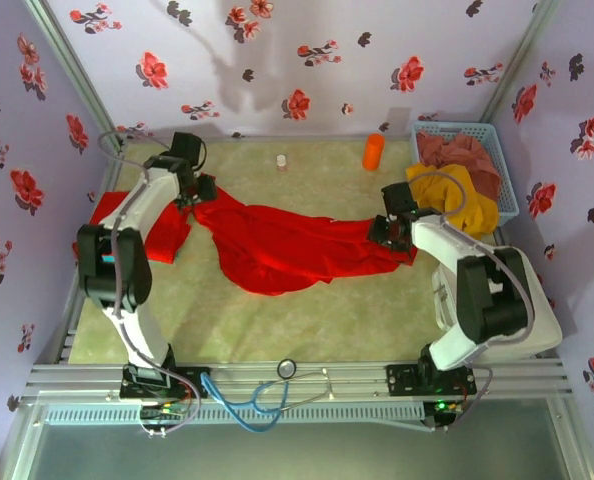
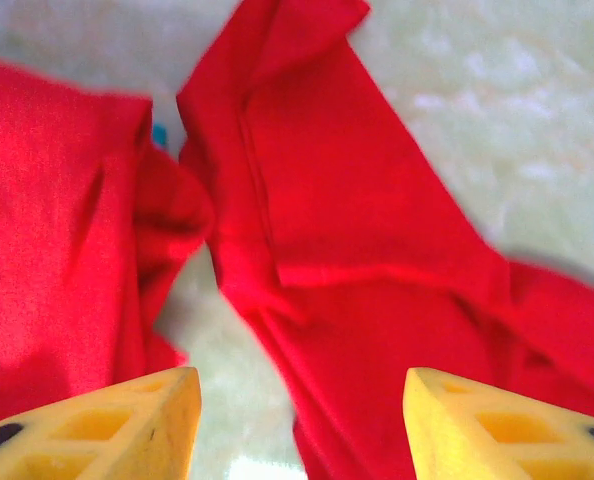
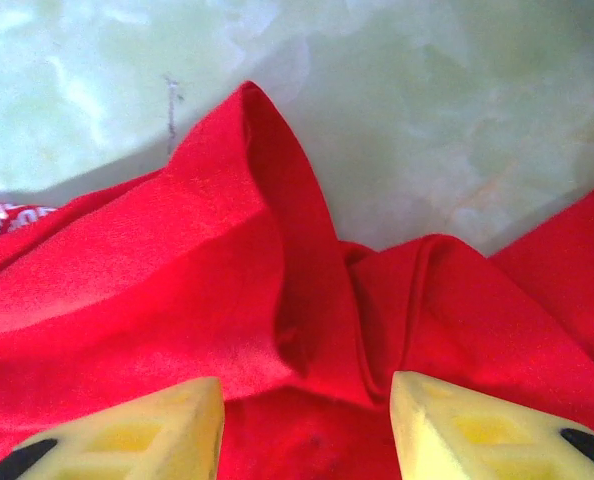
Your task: Fold and stack the t-shirts
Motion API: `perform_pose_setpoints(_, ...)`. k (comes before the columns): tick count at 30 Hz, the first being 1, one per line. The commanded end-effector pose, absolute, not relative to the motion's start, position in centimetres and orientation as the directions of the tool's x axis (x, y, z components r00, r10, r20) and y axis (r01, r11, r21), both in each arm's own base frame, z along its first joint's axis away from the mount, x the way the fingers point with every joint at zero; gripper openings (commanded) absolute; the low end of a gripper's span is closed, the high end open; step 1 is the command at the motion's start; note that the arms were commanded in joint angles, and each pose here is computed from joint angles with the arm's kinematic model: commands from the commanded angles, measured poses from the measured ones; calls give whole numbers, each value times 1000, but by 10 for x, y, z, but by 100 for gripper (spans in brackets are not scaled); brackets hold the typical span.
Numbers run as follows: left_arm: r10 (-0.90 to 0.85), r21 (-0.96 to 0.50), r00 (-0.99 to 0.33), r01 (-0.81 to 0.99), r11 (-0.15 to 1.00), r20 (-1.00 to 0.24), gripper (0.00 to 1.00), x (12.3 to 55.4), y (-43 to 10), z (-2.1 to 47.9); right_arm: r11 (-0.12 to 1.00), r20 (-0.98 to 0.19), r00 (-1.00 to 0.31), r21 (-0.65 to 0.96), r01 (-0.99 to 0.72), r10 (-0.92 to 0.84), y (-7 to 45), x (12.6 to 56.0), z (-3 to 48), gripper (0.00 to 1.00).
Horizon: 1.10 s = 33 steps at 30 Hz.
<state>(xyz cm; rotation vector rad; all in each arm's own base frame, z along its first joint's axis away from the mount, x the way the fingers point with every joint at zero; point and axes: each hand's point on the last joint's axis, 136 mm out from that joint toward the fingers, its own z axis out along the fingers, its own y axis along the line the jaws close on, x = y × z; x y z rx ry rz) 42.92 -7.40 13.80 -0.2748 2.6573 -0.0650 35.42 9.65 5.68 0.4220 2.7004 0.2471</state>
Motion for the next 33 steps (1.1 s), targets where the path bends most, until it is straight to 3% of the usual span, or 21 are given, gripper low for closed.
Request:
perform_pose_setpoints(1, -201, -147, -892, -153, 977, -405, 57, 392, -88, 140, 934, -364, -873, 273, 233, 324, 106, 371, 56, 46)
perform_pose_setpoints(5, -178, -135, -929, -141, 981, -325, 57, 342, -92, 118, 925, -355, -874, 305, 228, 332, 113, 377, 49, 41)
perform_pose_setpoints(10, -177, -131, -948, -146, 981, -265, 57, 295, -96, 96, 920, -369, -870, 335, 204, 327, 121, 386, 53, 14)
perform_pose_setpoints(13, -183, -135, -951, -154, 979, -247, 58, 277, -102, 88, 921, -388, -862, 334, 199, 327, 120, 391, 65, 8)
perform_pose_setpoints(22, -148, -118, -972, -128, 985, -181, 57, 248, -122, 55, 915, -495, -792, 354, 193, 358, 116, 424, 130, 0)
perform_pose_setpoints(33, -156, -116, -976, -139, 984, -155, 56, 226, -128, 39, 823, -637, -524, 475, 312, 566, 67, 535, 192, 0)
